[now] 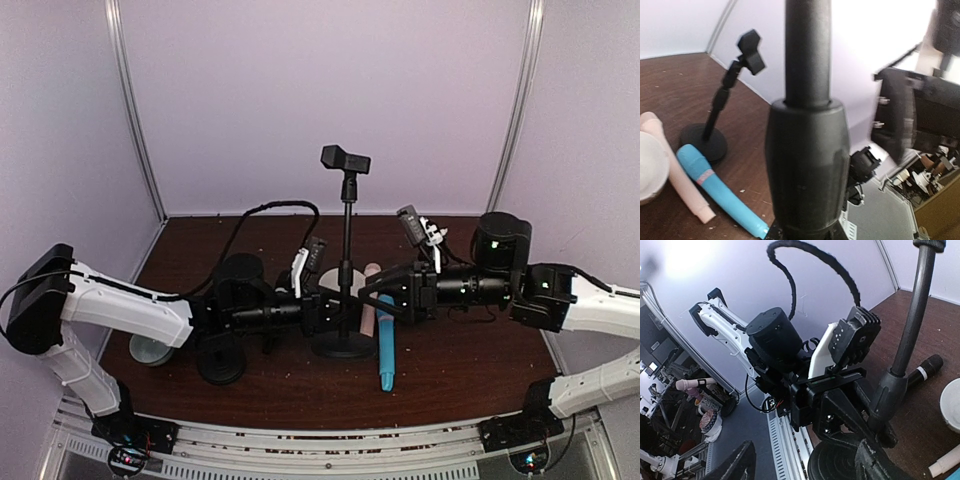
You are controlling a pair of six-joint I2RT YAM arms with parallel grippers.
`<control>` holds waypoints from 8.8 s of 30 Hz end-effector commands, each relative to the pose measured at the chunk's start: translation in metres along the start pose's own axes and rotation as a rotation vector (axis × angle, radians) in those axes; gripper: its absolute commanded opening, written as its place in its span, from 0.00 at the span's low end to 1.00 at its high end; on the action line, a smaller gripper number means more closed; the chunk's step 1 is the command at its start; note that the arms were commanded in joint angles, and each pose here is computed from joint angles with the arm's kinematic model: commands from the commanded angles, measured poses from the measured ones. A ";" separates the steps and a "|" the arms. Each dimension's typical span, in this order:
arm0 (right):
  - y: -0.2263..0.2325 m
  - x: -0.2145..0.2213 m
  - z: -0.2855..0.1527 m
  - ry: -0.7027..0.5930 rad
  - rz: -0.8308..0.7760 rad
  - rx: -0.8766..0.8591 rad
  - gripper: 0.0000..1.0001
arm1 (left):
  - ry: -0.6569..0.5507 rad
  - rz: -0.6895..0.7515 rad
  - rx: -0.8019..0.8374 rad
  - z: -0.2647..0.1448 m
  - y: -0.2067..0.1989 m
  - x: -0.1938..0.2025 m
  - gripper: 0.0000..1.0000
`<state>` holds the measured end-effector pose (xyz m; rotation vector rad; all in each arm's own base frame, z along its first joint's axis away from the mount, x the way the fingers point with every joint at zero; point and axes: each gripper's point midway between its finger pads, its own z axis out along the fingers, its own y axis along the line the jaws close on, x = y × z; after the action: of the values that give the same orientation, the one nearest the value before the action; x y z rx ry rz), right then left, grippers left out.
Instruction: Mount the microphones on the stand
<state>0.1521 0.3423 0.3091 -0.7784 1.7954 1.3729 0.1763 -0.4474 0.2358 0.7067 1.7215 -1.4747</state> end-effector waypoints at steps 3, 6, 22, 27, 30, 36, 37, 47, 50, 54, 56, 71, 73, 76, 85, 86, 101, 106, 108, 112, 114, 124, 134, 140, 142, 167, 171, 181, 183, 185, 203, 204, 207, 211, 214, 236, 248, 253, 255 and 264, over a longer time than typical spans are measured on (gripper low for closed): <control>-0.023 -0.013 -0.006 -0.005 -0.084 0.124 0.71 | -0.107 0.044 0.057 -0.006 -0.012 -0.029 0.00; -0.029 -0.022 0.003 -0.012 -0.094 0.128 0.73 | -0.099 0.056 0.089 -0.008 -0.018 -0.027 0.00; -0.022 -0.020 0.035 0.008 -0.122 -0.026 0.37 | -0.061 0.057 0.146 -0.006 -0.028 -0.022 0.00; -0.041 -0.021 0.034 -0.025 -0.075 0.099 0.10 | -0.035 0.053 -0.009 0.000 -0.003 -0.021 0.00; -0.066 -0.023 0.034 -0.043 -0.040 0.346 0.00 | -0.019 0.113 -0.265 -0.001 0.031 -0.023 0.00; -0.098 -0.022 0.000 -0.235 0.164 0.754 0.11 | -0.045 0.184 -0.494 -0.010 0.053 -0.033 0.00; -0.093 -0.023 0.002 -0.232 0.162 0.720 0.24 | -0.045 0.179 -0.501 -0.011 0.054 -0.032 0.00; -0.035 -0.017 -0.038 -0.172 -0.136 0.189 0.58 | 0.044 0.348 0.038 -0.008 -0.043 -0.017 0.00; -0.011 -0.011 -0.041 -0.169 -0.202 -0.037 0.55 | 0.087 0.362 0.179 -0.007 -0.065 -0.007 0.00; 0.009 -0.005 -0.034 -0.134 -0.267 -0.178 0.56 | 0.085 0.343 0.280 -0.004 -0.079 -0.004 0.00; 0.014 -0.004 -0.029 -0.123 -0.274 -0.219 0.56 | 0.091 0.335 0.292 -0.002 -0.080 -0.002 0.00; 0.019 0.012 -0.002 -0.023 -0.250 -0.296 0.33 | 0.096 0.312 0.301 0.003 -0.078 0.001 0.00; 0.017 0.014 0.001 -0.014 -0.240 -0.292 0.25 | 0.092 0.314 0.286 0.003 -0.076 0.000 0.00; 0.013 0.015 0.004 -0.008 -0.222 -0.268 0.16 | 0.095 0.317 0.259 0.005 -0.071 0.000 0.00; -0.010 -0.006 0.018 -0.091 -0.188 0.119 0.00 | 0.016 0.285 -0.190 0.002 -0.001 -0.016 0.00; -0.010 -0.008 0.019 -0.105 -0.171 0.155 0.00 | 0.000 0.290 -0.227 0.000 0.002 -0.019 0.00; -0.030 -0.014 0.017 -0.200 -0.202 0.385 0.00 | -0.054 0.368 -0.406 -0.011 0.005 -0.027 0.30; -0.035 -0.011 0.010 -0.233 -0.357 0.387 0.00 | -0.071 0.386 -0.363 -0.025 -0.002 -0.023 0.62; -0.042 -0.008 0.010 -0.239 -0.393 0.395 0.00 | -0.084 0.406 -0.352 -0.034 -0.005 -0.024 0.65; -0.046 -0.003 0.016 -0.257 -0.444 0.373 0.00 | -0.114 0.460 -0.365 -0.051 -0.010 -0.034 0.65; -0.047 0.003 0.022 -0.264 -0.466 0.349 0.00 | -0.123 0.488 -0.388 -0.058 -0.010 -0.041 0.65; -0.057 0.009 0.051 -0.314 -0.500 0.303 0.00 | -0.102 0.503 -0.413 -0.075 -0.009 -0.039 0.64; -0.088 0.030 0.073 -0.336 -0.501 0.312 0.00 | -0.046 0.493 -0.484 -0.103 0.006 -0.024 0.63; -0.103 0.044 0.083 -0.322 -0.488 0.322 0.00 | -0.023 0.474 -0.522 -0.121 0.015 -0.014 0.63; -0.105 0.048 0.087 -0.316 -0.487 0.318 0.00 | -0.029 0.465 -0.525 -0.125 0.015 -0.014 0.63; -0.119 0.083 0.019 -0.092 -0.190 0.561 0.54 | -0.104 0.454 -0.561 -0.154 0.006 -0.037 0.64; -0.132 0.103 -0.015 0.031 -0.045 0.787 0.54 | -0.094 0.461 -0.539 -0.162 -0.001 -0.039 0.64; -0.141 0.169 -0.035 0.235 0.171 0.953 0.58 | -0.039 0.481 -0.541 -0.178 -0.005 -0.035 0.67; -0.146 0.176 -0.032 0.285 0.161 0.997 0.59 | -0.035 0.459 -0.560 -0.181 0.000 -0.032 0.67; -0.150 0.175 -0.029 0.311 0.134 1.040 0.59 | -0.039 0.437 -0.556 -0.183 0.000 -0.029 0.67; -0.200 0.197 0.004 0.433 0.285 1.098 0.62 | -0.069 0.375 -0.569 -0.216 0.008 -0.015 0.67; -0.204 0.197 0.002 0.433 0.296 1.110 0.60 | -0.072 0.372 -0.572 -0.217 0.009 -0.015 0.67; -0.212 0.198 -0.003 0.419 0.325 1.137 0.54 | -0.079 0.365 -0.578 -0.220 0.011 -0.013 0.67; -0.218 0.195 -0.004 0.393 0.343 1.146 0.46 | -0.081 0.368 -0.586 -0.221 0.012 -0.014 0.67; -0.215 0.188 -0.004 0.363 0.359 1.157 0.40 | -0.073 0.372 -0.583 -0.218 0.011 -0.015 0.67; -0.210 0.204 -0.003 0.361 0.388 1.144 0.59 | -0.064 0.352 -0.564 -0.205 0.011 -0.011 0.66; -0.212 0.202 -0.010 0.328 0.413 1.174 0.27 | -0.087 0.331 -0.556 -0.211 0.008 -0.014 0.66; -0.180 0.173 -0.016 0.239 0.354 1.157 0.21 | -0.102 0.329 -0.552 -0.214 0.005 -0.018 0.66; -0.163 0.161 -0.019 0.204 0.344 1.136 0.20 | -0.106 0.327 -0.548 -0.212 0.002 -0.023 0.66; -0.074 0.121 -0.049 0.012 0.280 0.944 0.14 | -0.107 0.334 -0.373 -0.181 -0.041 -0.040 0.61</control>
<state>0.1462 0.2899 0.1426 -0.0697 2.4207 0.4772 0.1478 -0.2542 0.2594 0.6428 1.7583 -0.7533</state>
